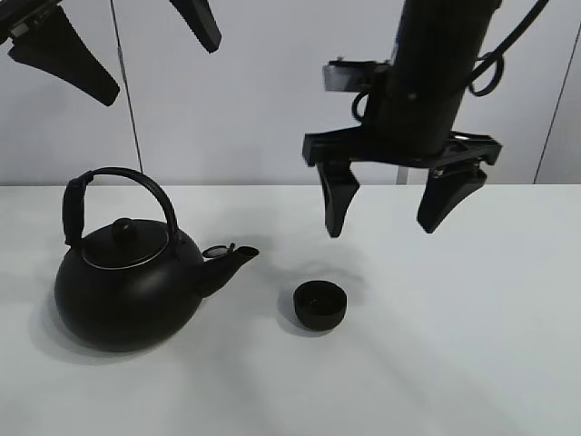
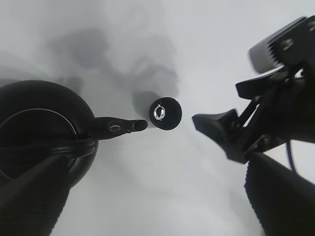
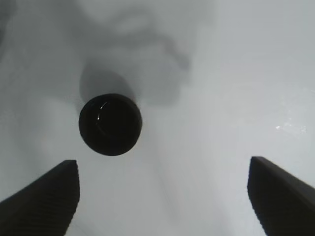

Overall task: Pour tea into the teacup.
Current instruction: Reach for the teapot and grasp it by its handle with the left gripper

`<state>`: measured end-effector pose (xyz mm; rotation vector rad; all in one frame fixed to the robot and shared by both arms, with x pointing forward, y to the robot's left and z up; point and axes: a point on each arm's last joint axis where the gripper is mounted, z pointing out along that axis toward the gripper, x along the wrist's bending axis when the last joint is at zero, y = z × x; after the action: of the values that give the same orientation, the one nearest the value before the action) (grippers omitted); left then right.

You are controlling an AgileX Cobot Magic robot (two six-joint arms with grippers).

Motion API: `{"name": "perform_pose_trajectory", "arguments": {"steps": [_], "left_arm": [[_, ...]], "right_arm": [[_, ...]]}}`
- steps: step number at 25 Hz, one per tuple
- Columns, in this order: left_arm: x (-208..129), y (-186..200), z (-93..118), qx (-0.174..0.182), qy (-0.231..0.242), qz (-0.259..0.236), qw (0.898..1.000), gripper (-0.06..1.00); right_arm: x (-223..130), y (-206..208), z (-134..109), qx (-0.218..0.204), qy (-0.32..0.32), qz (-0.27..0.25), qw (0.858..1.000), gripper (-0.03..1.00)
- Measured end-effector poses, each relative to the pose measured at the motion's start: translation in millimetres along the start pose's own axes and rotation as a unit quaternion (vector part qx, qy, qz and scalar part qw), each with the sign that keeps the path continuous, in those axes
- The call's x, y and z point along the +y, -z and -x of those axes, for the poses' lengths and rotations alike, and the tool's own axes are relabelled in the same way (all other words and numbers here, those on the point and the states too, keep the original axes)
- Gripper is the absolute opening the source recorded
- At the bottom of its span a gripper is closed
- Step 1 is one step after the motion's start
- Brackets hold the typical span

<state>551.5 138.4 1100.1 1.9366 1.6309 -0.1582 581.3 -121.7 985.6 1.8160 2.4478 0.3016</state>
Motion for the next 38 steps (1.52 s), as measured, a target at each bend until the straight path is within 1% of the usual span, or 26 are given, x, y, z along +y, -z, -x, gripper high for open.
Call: {"name": "perform_pose_trajectory", "arguments": {"steps": [2,5,8,10,15,38], "left_arm": [[0,0,0,0.000,0.000,0.000,1.000,0.70],[0,0,0,0.000,0.000,0.000,1.000,0.70],[0,0,0,0.000,0.000,0.000,1.000,0.70],[0,0,0,0.000,0.000,0.000,1.000,0.70],[0,0,0,0.000,0.000,0.000,1.000,0.70],[0,0,0,0.000,0.000,0.000,1.000,0.70]], "right_arm": [[2,11,19,0.011,-0.051,0.007,0.999,0.64],[3,29,41,0.035,-0.111,0.024,0.993,0.64],[2,50,55,0.045,-0.141,0.050,0.988,0.64],[0,62,61,0.046,-0.148,0.065,0.986,0.64],[-3,80,61,0.050,-0.157,0.091,0.982,0.64],[-3,81,62,0.047,-0.156,0.093,0.982,0.64]]}}
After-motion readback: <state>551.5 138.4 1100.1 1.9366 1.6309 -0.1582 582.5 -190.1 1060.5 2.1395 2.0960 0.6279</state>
